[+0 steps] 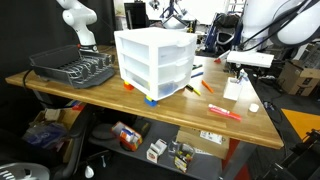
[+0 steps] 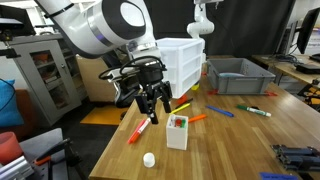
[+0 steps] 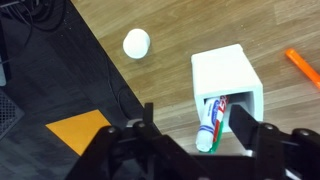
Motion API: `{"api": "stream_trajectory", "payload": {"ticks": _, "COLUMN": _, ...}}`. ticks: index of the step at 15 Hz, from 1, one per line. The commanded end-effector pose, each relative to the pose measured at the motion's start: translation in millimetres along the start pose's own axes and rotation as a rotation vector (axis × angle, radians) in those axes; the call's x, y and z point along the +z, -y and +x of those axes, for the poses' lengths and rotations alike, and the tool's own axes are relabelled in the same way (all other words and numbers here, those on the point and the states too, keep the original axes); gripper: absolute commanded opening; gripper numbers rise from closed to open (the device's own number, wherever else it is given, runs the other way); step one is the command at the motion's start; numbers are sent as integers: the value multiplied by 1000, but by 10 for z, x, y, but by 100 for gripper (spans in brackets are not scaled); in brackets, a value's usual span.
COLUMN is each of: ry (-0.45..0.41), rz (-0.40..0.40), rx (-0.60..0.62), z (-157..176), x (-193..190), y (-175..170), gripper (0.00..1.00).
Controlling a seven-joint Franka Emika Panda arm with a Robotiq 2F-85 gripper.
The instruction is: Take the white and blue marker out of the pen holder and put it on the table
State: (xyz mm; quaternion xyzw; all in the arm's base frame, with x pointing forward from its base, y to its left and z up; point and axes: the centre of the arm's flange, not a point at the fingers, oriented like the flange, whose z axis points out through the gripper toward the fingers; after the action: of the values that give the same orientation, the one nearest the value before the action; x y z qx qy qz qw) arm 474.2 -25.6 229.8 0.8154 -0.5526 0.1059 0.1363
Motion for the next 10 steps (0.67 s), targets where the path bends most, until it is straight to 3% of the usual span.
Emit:
{"api": "stream_trajectory", "payload": {"ticks": 1, "ry": -39, "rz": -1, "rx": -7, "z": 37, "x": 116, "y": 90, "gripper": 58}}
{"api": "stream_trajectory", "payload": {"ticks": 7, "ry": -82, "rz": -25, "rx": -69, "z": 48, "x": 291, "y": 171, "gripper": 79}}
{"api": "stream_trajectory", "payload": {"ticks": 10, "ry": -93, "rz": -28, "rx": -95, "z": 30, "x": 320, "y": 228, "gripper": 68}}
